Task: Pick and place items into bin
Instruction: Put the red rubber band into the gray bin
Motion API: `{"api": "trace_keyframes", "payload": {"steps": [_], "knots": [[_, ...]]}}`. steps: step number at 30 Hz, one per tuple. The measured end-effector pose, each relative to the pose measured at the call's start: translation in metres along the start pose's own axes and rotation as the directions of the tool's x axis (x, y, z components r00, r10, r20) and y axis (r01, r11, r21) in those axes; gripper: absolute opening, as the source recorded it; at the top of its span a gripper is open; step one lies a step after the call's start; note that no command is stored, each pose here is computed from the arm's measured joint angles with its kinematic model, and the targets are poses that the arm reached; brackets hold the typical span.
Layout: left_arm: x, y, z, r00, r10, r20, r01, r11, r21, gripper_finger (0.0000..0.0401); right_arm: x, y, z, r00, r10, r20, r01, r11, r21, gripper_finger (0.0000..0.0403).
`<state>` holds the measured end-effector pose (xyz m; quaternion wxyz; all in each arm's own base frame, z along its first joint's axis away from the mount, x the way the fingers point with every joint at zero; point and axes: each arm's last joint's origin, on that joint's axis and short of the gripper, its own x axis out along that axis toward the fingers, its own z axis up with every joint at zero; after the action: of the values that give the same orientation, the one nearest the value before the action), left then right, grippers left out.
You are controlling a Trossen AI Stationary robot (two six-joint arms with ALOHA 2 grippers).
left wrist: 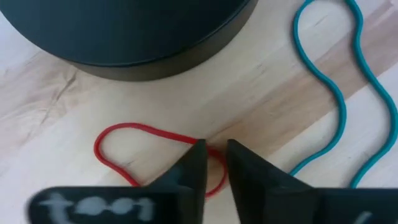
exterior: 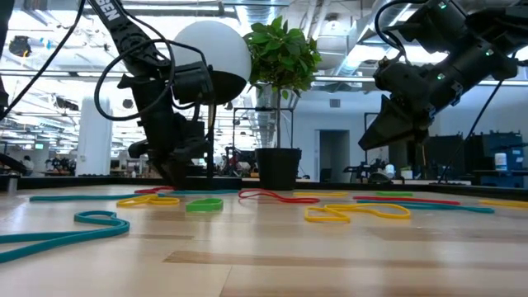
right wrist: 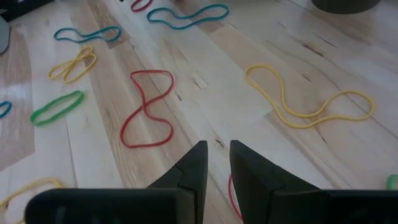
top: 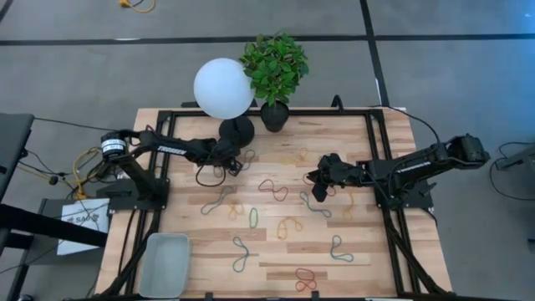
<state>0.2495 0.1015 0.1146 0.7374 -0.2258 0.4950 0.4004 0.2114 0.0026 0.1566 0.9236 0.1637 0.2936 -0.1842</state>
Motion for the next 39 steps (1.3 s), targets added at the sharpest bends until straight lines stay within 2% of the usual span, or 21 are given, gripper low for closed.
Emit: {"api": "trace_keyframes", "payload": {"steps": [3, 9, 12, 15, 18, 21, 25, 27, 32, 35, 39], "knots": [[0.0, 0.001, 0.0, 1.0, 0.005, -0.003, -0.005, 1.0, 0.025, 0.0006, 0.0, 0.0, 0.0, 1.0, 0.0, 0.0, 0.0, 1.0, 0.001, 0.0064], [-0.002, -0.001, -0.002, 1.0, -0.002, -0.005, 0.002, 0.998, 0.062, 0.0001, 0.0, 0.0, 0.0, 1.0, 0.0, 0.0, 0.0, 1.0, 0.001, 0.0064], [-0.013, -0.005, -0.004, 0.999, -0.041, 0.011, 0.04, 0.995, 0.096, 0.0001, 0.0, 0.0, 0.0, 1.0, 0.0, 0.0, 0.0, 1.0, 0.001, 0.0064], [-0.034, -0.008, -0.011, 0.994, -0.111, -0.008, 0.111, 0.985, 0.131, 0.0, 0.0, 0.0, 0.0, 1.0, 0.0, 0.0, 0.0, 1.0, 0.002, 0.0064], [-0.065, -0.01, -0.013, 0.983, -0.177, 0.042, 0.171, 0.977, 0.126, 0.0, 0.0, 0.0, 0.0, 1.0, 0.002, -0.001, -0.002, 1.0, 0.014, 0.0064], [-0.097, -0.011, -0.027, 0.966, -0.252, 0.052, 0.244, 0.961, 0.127, 0.0, 0.0, 0.0, 0.0, 1.0, 0.002, -0.001, -0.002, 0.999, 0.036, 0.0064], [-0.148, -0.013, -0.048, 0.899, -0.415, 0.142, 0.396, 0.907, 0.143, 0.0, 0.0, 0.0, 0.0, 1.0, 0.001, -0.003, -0.001, 0.999, 0.037, 0.0064], [-0.171, -0.014, -0.061, 0.848, -0.493, 0.192, 0.472, 0.869, 0.149, 0.0, 0.0, 0.0, 0.0, 1.0, 0.001, -0.003, -0.001, 0.999, 0.052, 0.0064], [-0.212, -0.01, -0.095, 0.733, -0.625, 0.269, 0.593, 0.78, 0.198, 0.0, 0.0, 0.0, 0.0, 1.0, 0.001, -0.003, -0.001, 0.999, 0.052, 0.0064], [-0.229, -0.008, -0.115, 0.662, -0.72, 0.208, 0.664, 0.692, 0.282, 0.0, 0.0, 0.0, 0.0, 1.0, 0.001, -0.003, -0.001, 0.999, 0.052, 0.0064], [-0.24, -0.006, -0.14, 0.601, -0.799, 0.016, 0.744, 0.567, 0.353, 0.0, 0.0, 0.0, 0.0, 1.0, 0.001, -0.003, -0.001, 0.999, 0.052, 0.0064]]}}
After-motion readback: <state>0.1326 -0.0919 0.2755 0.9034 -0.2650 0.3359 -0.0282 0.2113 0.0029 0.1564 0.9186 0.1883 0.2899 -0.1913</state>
